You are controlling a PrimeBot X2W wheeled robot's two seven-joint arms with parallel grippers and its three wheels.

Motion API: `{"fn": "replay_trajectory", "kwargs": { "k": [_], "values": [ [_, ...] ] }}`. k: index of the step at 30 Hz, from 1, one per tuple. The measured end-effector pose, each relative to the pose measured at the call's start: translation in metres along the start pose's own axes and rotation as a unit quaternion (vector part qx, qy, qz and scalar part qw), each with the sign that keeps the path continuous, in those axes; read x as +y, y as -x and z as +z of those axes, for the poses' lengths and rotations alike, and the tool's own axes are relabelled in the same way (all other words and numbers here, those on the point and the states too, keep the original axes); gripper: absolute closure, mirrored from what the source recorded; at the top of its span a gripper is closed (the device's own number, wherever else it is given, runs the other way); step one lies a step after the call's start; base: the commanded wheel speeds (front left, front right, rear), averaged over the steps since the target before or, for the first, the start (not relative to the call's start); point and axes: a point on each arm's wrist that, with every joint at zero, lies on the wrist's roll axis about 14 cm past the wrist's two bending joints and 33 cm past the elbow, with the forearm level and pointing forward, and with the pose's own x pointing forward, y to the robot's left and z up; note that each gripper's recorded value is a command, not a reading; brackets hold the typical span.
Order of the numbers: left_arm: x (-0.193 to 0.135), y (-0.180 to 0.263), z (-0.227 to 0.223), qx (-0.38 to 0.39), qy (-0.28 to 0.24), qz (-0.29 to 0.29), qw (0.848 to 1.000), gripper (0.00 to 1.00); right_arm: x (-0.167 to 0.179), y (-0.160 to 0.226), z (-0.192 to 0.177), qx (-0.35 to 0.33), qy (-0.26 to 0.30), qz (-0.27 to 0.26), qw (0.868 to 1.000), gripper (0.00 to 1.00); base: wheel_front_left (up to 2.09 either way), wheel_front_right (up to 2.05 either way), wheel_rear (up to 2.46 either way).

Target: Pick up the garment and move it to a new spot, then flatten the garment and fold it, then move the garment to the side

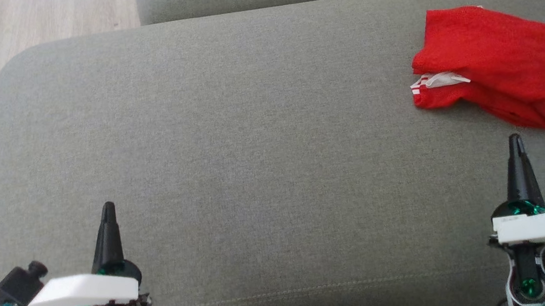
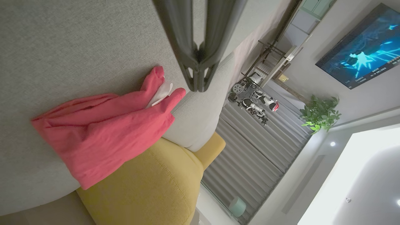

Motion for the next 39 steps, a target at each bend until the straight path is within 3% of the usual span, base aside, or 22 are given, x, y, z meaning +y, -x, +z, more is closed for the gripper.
{"fn": "replay_trajectory", "kwargs": {
  "k": [21, 39],
  "values": [
    [0.006, -0.001, 0.0, 0.012, 0.103, 0.011, 0.995, 1.0, -0.012, 0.004, 0.008, -0.007, -0.131, -0.022, 0.991, 1.0, 0.0, 0.0, 0.0],
    [0.006, -0.003, -0.001, 0.022, 0.191, 0.012, 0.981, 1.0, -0.019, 0.008, 0.017, -0.019, -0.246, -0.031, 0.969, 1.0, 0.0, 0.0, 0.0]
  ]
}}
